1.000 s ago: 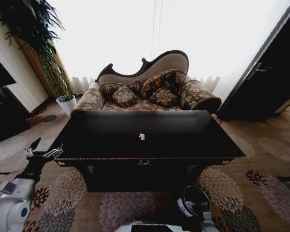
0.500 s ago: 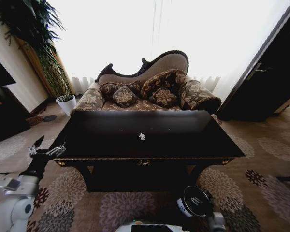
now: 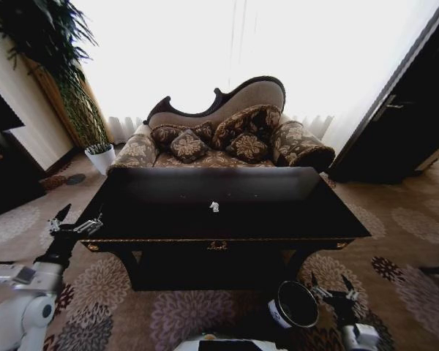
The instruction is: Move to the front of the table and place the trash on the table into the trash bin.
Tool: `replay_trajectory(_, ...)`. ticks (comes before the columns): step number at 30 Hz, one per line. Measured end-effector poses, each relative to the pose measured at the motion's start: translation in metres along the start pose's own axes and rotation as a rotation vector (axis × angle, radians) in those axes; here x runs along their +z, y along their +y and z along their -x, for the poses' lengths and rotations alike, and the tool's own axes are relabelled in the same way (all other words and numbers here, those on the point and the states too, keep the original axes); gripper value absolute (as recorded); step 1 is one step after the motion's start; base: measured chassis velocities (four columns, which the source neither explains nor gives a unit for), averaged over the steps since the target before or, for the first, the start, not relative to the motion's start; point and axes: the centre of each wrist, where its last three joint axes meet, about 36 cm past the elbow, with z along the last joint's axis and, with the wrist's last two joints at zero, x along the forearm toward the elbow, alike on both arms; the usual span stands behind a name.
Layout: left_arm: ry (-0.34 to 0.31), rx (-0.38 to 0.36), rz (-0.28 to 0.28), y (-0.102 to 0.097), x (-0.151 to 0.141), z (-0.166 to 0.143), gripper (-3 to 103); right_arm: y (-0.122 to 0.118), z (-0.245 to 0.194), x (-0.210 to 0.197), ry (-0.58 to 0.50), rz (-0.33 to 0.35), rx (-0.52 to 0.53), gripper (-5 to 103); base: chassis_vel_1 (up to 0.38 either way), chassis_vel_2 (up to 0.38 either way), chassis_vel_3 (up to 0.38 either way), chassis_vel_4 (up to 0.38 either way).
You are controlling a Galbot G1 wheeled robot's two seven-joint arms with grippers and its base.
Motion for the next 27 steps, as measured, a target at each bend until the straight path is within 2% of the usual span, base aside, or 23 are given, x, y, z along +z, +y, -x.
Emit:
replay_trajectory(2,0.005,0.001,-0.004,-0.001,0.001,0.001,100,-0.005,0.005,-0.017,-0.041,0.055,0.047,100,0.000,0.000,0.000,0.000)
replay_trajectory(6,0.008,0.001,-0.005,-0.001,0.001,0.002,100,-0.013,0.014,-0.040,-0.098,0.094,0.109,100,0.000,0.000,0.000,0.000)
replay_trajectory(9,0.008,0.000,-0.001,0.000,0.001,0.001,100,-0.028,0.023,-0.074,-0.191,0.089,0.173,100,0.000,0.000,0.000,0.000)
replay_trajectory(17,0.010,-0.005,0.000,0.000,0.001,0.001,100,-0.040,0.029,-0.122,-0.308,0.096,0.195,100,0.000,0.000,0.000,0.000)
replay_trajectory(18,0.011,-0.005,0.000,0.000,0.001,0.000,100,-0.039,0.030,-0.128,-0.320,0.112,0.187,100,0.000,0.000,0.000,0.000)
replay_trajectory(20,0.013,-0.004,0.001,0.000,0.001,-0.001,100,-0.030,0.039,-0.148,-0.363,0.196,0.101,100,0.000,0.000,0.000,0.000)
replay_trajectory(22,0.013,-0.004,0.002,0.000,0.001,-0.001,100,-0.028,0.041,-0.150,-0.368,0.208,0.081,100,0.000,0.000,0.000,0.000)
replay_trajectory(24,0.010,-0.002,0.008,0.000,-0.001,-0.001,100,-0.017,0.052,-0.164,-0.401,0.242,-0.012,100,0.000,0.000,0.000,0.000)
replay_trajectory(25,0.008,-0.002,0.015,0.001,-0.004,-0.001,100,-0.005,0.062,-0.176,-0.420,0.265,-0.092,100,0.000,0.000,0.000,0.000)
replay_trajectory(27,0.005,-0.003,0.023,0.002,-0.008,-0.003,100,0.008,0.070,-0.189,-0.430,0.288,-0.171,100,0.000,0.000,0.000,0.000)
